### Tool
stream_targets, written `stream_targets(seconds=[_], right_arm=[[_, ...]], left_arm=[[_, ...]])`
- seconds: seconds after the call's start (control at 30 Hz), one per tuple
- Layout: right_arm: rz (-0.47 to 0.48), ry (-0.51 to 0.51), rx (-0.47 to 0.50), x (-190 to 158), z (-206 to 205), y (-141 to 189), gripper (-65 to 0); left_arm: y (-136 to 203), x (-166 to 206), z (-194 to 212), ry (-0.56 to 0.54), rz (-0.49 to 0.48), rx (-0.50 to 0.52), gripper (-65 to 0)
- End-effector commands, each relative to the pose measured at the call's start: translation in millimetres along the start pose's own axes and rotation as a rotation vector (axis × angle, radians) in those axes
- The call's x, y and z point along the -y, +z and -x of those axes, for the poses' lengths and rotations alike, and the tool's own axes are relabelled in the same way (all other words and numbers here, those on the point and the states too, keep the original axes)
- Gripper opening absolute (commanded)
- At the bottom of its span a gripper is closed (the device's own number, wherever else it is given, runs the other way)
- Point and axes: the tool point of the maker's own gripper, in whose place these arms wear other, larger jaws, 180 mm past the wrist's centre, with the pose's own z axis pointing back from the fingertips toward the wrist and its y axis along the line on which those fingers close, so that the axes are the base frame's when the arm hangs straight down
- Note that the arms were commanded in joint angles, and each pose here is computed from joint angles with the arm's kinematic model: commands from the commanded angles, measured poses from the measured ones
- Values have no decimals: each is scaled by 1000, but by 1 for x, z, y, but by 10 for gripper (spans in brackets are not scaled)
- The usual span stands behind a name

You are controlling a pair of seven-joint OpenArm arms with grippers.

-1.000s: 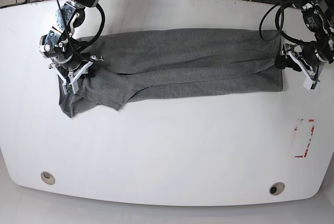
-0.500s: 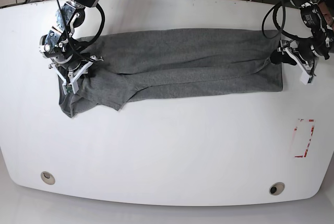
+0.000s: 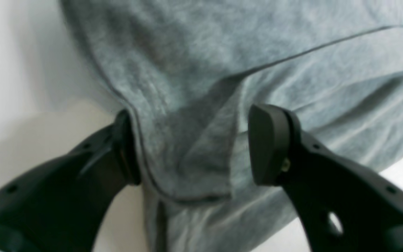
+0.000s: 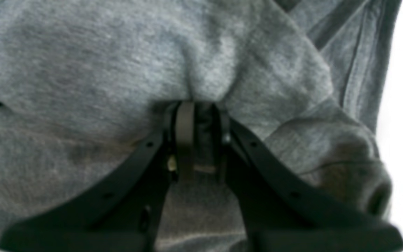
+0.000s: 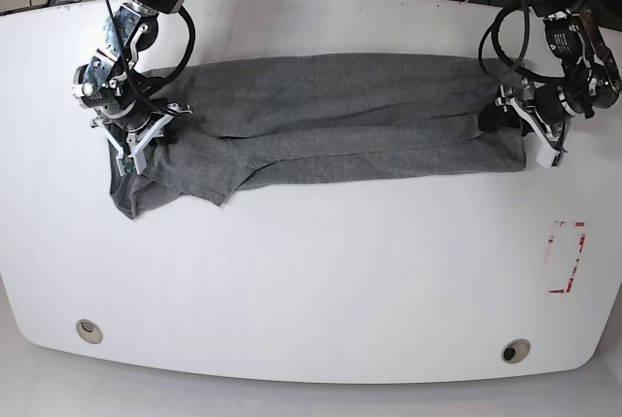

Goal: Layout the t-shirt on the table in an organized manner, then fold the t-shirt properly
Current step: 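Grasp the end of the folded band with the left gripper, then fold the held band end with the left gripper toward the right gripper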

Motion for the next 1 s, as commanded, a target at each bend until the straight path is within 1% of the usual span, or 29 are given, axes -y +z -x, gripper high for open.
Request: stream_targets(seconds=[0.0,0.13,0.17,0.23,0.3,0.4,0.53,0.63,0.7,0.77,0.87,0.97], right_arm=[[28,18,-55,7,9,2,-574],[28,18,-55,7,9,2,-575],[28,18,-55,7,9,2,-575],[28,18,-55,7,9,2,-575],[28,18,-55,7,9,2,-575],[28,18,-55,7,9,2,-575],[28,18,-55,7,9,2,-575],[28,18,-55,7,9,2,-575],[28,18,-55,7,9,2,-575],[28,18,-55,7,9,2,-575],[28,18,-55,7,9,2,-575],[28,18,-55,7,9,2,-575]], left_arm=[[-1,0,9,-20,-12,-61,-368],[-5,6,11,-39,2,-78,-615],[-6,6,12,-41,3,-82,-644],[-3,7,8,-52,-3,-70,-636],[3,10,-4,-88,-17,-37,-625],[14,18,-17,-159,-40,1,-628],[23,49,-35,-311,-37,35,-626],[25,80,-48,-433,-11,57,-626],[25,96,-52,-487,8,68,-626],[21,115,-51,-538,47,60,-626],[11,135,-46,-577,100,43,-625],[1,157,-41,-568,156,49,-624]])
